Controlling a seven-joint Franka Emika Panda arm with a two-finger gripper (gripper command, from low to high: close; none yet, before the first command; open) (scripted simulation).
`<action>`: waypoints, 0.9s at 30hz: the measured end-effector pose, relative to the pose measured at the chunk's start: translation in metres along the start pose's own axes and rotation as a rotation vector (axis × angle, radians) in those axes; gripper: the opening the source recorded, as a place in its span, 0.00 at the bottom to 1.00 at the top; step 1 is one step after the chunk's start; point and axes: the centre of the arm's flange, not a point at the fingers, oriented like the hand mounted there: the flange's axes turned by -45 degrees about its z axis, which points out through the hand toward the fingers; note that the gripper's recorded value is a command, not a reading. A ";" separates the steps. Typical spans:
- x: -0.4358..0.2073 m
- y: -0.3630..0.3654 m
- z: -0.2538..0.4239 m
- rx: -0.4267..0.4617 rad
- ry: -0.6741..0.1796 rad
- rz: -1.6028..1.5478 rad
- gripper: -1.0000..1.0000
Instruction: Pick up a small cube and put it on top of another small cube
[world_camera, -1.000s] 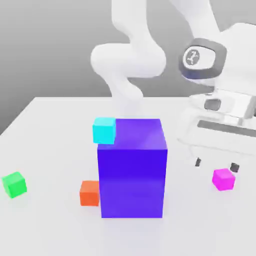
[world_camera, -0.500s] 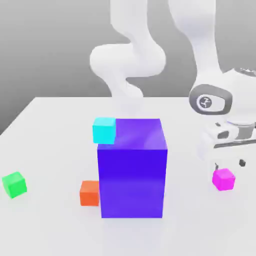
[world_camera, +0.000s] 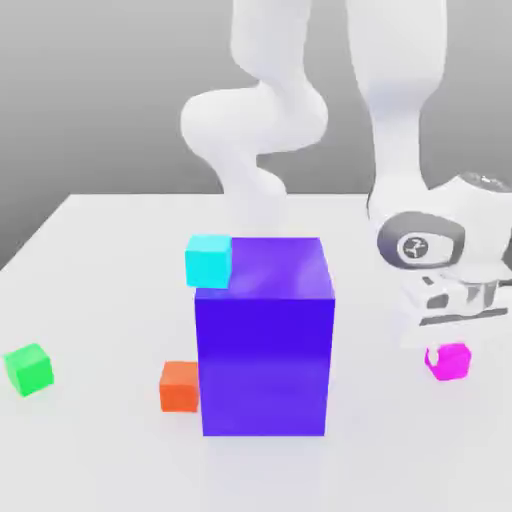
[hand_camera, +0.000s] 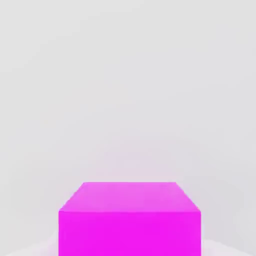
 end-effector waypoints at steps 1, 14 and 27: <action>0.001 -0.001 -0.007 0.002 0.001 0.000 0.00; 0.069 0.033 -0.066 0.010 0.047 0.139 0.00; 0.168 0.333 -0.113 0.008 0.128 1.010 0.00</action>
